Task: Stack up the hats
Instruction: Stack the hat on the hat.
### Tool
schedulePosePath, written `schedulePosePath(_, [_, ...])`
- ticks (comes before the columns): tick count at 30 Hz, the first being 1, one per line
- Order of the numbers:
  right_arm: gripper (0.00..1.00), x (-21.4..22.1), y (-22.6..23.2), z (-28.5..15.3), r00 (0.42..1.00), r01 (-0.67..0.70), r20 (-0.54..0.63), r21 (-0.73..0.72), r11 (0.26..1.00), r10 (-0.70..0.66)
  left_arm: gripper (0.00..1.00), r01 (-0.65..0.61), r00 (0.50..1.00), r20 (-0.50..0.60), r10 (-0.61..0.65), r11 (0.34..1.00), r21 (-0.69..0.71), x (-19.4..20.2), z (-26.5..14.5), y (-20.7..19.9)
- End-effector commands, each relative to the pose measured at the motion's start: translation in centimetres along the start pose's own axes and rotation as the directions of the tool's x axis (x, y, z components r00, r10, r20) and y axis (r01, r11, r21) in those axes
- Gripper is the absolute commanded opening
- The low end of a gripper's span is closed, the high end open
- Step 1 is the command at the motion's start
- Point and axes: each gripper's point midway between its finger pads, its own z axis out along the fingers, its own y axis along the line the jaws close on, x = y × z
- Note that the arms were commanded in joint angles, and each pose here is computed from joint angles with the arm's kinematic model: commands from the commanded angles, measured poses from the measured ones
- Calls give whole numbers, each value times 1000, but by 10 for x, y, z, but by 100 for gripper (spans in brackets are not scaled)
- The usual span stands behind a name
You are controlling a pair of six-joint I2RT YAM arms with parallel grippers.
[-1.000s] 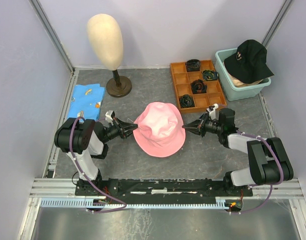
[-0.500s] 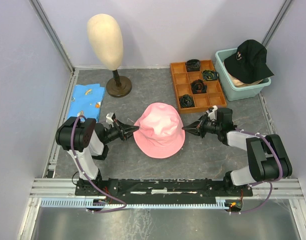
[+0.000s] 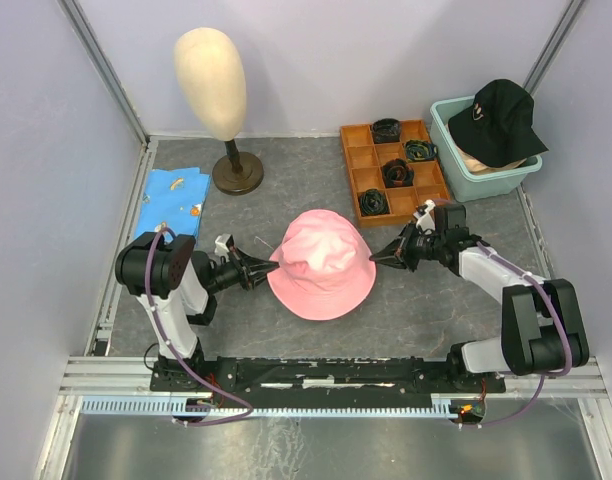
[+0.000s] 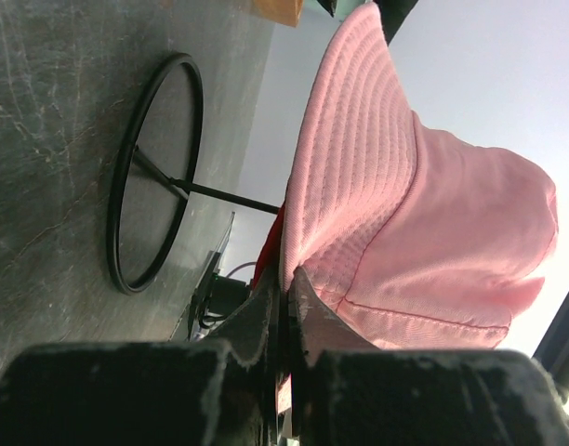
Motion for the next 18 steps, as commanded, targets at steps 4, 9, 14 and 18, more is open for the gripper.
schedulePosePath(4, [0, -6, -52, -9, 997, 52, 43, 246, 968, -64, 3, -166, 986, 42, 162, 978, 129, -3, -2, -34])
schedulePosePath(9, [0, -8, -47, -11, 996, 72, 41, 237, 969, -84, 5, -173, 985, 40, 169, 975, 139, -2, -3, -38])
schedulePosePath(14, [12, -9, -32, -14, 993, 100, 40, 212, 972, -111, 8, -184, 983, 42, 180, 972, 146, -5, 0, -41])
schedulePosePath(18, [24, -11, -18, -17, 989, 124, 49, 196, 973, -136, 13, -197, 980, 53, 191, 967, 159, -10, 2, -47])
